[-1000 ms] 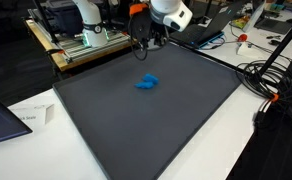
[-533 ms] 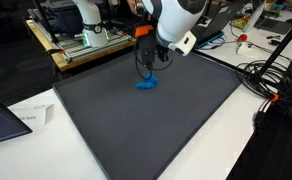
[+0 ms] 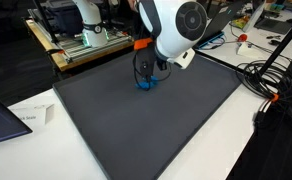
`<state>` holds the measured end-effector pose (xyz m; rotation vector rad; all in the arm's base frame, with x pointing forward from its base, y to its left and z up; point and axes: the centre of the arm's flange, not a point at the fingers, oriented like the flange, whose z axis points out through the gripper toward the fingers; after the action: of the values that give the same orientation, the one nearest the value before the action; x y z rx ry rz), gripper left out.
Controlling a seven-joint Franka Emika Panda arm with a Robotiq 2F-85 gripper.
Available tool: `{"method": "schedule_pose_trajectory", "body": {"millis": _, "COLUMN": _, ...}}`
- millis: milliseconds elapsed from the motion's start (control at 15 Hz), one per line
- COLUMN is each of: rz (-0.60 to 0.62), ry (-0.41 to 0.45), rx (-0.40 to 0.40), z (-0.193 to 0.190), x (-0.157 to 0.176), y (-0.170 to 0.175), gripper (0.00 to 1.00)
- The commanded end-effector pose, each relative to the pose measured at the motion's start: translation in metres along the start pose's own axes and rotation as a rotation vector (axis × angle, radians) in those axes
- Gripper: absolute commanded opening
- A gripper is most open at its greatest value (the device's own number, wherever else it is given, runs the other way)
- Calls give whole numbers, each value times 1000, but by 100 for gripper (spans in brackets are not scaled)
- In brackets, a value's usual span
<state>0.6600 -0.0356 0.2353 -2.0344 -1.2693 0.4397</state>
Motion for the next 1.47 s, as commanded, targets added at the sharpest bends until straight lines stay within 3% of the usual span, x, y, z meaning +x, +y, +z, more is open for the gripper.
{"method": "schedule_pose_trajectory", "body": {"millis": 0, "rz": -10, "ry": -27, "rx": 14, "z": -21, "x": 1, "y": -4, "gripper": 1}}
{"method": "schedule_pose_trajectory", "body": {"millis": 267, "rz": 13, "ry": -32, "rx": -70, "z": -28, "x": -11, "y": -32, "gripper": 1}}
{"method": "schedule_pose_trajectory", "body": {"millis": 733, "rz": 116, "ry": 23, "rx": -287, "z": -39, "x": -32, "y": -86, "gripper": 1}}
{"method": "schedule_pose_trajectory", "body": {"millis": 1267, "rz": 442, "ry": 148, "rx": -477, "z": -19, "x": -58, "y": -141, "gripper": 1}}
{"method": "schedule_pose_trajectory", "body": {"millis": 1400, "rz": 551, "ry": 176, "rx": -480, "z": -12, "x": -59, "y": -154, "gripper": 1}}
